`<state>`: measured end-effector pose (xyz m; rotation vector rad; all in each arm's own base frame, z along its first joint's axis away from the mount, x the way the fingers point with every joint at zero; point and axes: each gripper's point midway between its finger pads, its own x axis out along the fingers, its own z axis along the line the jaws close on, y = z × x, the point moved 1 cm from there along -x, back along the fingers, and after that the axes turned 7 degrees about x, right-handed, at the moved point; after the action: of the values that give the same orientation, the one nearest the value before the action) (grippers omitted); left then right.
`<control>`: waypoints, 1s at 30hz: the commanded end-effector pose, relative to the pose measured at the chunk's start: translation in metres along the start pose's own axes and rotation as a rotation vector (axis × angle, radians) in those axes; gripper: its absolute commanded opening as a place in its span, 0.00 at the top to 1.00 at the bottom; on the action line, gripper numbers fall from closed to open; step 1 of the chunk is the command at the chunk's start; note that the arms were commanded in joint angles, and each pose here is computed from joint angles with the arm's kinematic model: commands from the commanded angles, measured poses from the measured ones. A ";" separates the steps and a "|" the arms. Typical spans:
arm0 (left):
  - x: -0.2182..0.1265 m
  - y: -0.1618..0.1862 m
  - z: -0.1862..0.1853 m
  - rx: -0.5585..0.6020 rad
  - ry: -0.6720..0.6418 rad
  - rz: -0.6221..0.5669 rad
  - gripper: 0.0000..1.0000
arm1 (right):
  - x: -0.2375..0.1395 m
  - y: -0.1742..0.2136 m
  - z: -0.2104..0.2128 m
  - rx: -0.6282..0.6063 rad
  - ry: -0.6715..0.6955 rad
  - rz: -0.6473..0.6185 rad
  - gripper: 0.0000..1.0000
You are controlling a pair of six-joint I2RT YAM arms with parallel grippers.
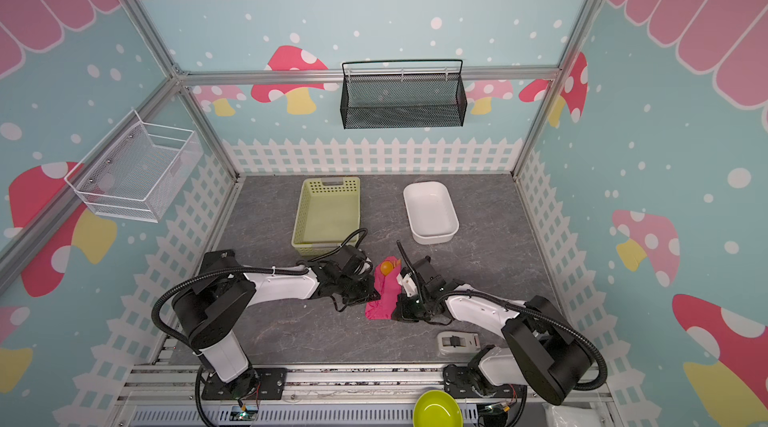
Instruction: Place the utensils on the paper napkin and roll it up
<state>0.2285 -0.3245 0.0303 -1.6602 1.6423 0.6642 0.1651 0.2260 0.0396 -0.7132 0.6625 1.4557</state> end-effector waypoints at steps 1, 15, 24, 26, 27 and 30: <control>0.002 0.001 0.006 -0.011 -0.038 0.007 0.98 | 0.003 -0.002 0.004 -0.002 -0.030 -0.004 0.99; -0.002 -0.003 -0.004 0.000 -0.017 0.001 0.98 | 0.013 0.001 -0.021 0.038 0.061 0.005 1.00; -0.017 -0.009 -0.023 0.011 0.027 -0.025 0.98 | 0.016 0.002 -0.024 0.040 0.073 0.013 1.00; -0.023 -0.012 -0.030 0.017 0.040 -0.033 0.98 | 0.016 0.003 -0.026 0.045 0.079 0.015 1.00; -0.026 -0.013 -0.034 0.023 0.045 -0.038 0.98 | 0.017 0.003 -0.027 0.047 0.081 0.016 1.00; -0.034 -0.017 -0.043 0.036 0.055 -0.045 0.98 | 0.017 0.003 -0.027 0.046 0.081 0.017 1.00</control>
<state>0.2333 -0.3294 0.0591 -1.6764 1.6403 0.6299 0.1706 0.2281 0.0263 -0.7178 0.6756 1.4458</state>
